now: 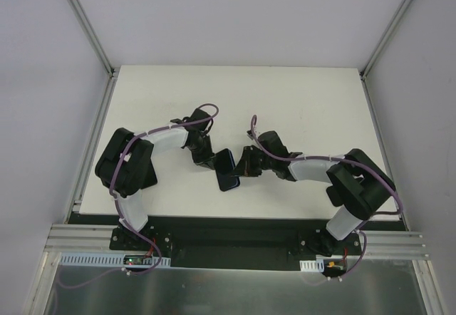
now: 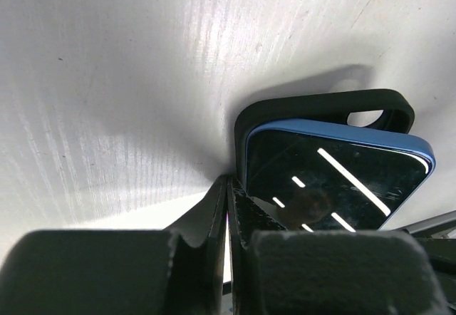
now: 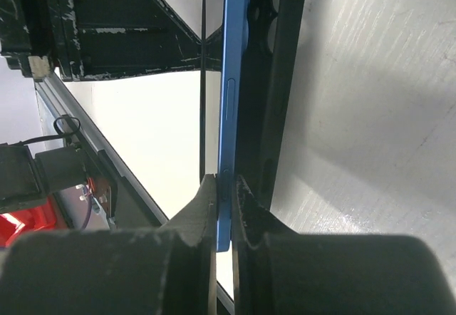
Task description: Put the phone into the phone case
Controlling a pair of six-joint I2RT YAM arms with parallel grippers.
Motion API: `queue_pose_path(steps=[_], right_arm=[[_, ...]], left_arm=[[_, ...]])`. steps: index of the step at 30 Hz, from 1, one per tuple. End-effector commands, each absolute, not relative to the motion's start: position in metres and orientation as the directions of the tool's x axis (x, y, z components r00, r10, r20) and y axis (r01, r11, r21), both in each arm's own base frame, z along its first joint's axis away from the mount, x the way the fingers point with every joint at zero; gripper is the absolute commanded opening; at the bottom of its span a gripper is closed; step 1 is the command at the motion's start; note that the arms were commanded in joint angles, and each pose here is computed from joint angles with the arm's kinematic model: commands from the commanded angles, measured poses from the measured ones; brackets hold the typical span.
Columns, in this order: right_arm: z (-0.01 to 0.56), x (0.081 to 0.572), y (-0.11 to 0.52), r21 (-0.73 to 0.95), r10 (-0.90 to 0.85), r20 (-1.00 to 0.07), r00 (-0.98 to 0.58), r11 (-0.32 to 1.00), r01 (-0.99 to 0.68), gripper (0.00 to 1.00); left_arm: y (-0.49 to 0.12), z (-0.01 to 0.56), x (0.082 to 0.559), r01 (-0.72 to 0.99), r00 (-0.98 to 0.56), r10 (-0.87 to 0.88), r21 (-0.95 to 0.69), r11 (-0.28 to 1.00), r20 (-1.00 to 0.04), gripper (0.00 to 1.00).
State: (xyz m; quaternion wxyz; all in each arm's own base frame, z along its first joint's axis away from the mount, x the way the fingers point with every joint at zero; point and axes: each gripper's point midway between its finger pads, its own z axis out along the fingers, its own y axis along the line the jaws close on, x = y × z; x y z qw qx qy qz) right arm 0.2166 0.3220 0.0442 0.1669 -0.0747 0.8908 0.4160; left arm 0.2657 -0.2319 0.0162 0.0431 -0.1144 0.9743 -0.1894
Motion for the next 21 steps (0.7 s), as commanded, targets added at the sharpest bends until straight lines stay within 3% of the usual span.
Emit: queue_pose_path(steps=[1,5,12,15,21], right_arm=[[0.011,0.187,0.318,0.677,-0.127,-0.296,-0.947,0.671,-0.301,0.03],[0.016,0.191,0.313,0.653,-0.104,-0.302,-0.948,0.702,-0.285,0.09],[0.044,0.198,0.283,0.507,-0.111,-0.312,-0.943,0.82,-0.265,0.3],[0.056,0.201,0.276,0.473,-0.105,-0.327,-0.939,0.842,-0.259,0.42],[0.067,0.208,0.27,0.454,-0.094,-0.355,-0.93,0.852,-0.26,0.46]], left_arm=[[-0.229,0.005,0.282,-0.171,-0.969,-0.223,-0.349,0.921,-0.112,0.0],[-0.228,0.008,0.278,-0.165,-0.969,-0.218,-0.354,0.92,-0.116,0.0],[-0.227,0.032,0.275,-0.143,-0.965,-0.215,-0.388,0.91,-0.15,0.0],[-0.225,0.046,0.278,-0.131,-0.958,-0.217,-0.389,0.912,-0.186,0.04],[-0.238,0.066,0.285,-0.076,-0.963,-0.183,-0.447,0.891,-0.2,0.23]])
